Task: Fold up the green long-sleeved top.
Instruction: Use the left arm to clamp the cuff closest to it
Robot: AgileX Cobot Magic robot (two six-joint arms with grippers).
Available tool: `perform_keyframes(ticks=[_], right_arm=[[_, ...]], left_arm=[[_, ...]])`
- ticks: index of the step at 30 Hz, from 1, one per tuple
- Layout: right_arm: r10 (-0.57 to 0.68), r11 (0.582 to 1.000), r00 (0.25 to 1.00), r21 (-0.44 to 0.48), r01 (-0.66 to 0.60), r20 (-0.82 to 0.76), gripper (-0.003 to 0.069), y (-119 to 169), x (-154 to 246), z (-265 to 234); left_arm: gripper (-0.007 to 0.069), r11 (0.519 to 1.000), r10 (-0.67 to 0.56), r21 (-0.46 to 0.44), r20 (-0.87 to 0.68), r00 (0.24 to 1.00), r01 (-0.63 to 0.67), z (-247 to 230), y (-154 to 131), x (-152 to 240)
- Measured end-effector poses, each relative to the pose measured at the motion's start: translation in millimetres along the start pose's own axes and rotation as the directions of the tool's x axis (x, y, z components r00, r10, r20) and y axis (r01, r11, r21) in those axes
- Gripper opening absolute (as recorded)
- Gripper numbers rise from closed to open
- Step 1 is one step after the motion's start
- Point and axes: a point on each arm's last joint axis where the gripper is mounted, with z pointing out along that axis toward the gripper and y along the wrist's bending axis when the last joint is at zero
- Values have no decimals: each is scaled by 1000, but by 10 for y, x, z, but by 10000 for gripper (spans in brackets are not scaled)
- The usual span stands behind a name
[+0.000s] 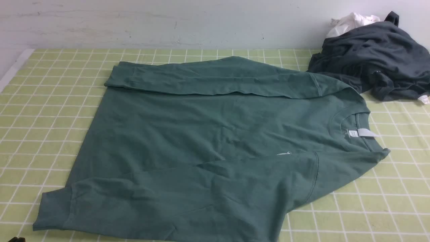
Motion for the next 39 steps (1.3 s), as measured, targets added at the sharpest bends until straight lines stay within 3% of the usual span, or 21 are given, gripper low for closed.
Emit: perform_keyframes(ticks=[33,37,39], right_arm=[[2,1000,1000,0,-2,0,-15,0,0,0],[-2,1000,1000,0,2,14,-15,0,-10,1],[-4,1000,994,-6,4,106,-15,5,-85,-1]], left_arm=[[-4,1000,0,0,2,1000,0,0,0,-2],[-4,1000,0,-6,71,997,0,-1,5,-62],[-4,1000,2,-16,206,979,1,-17,15,-183]])
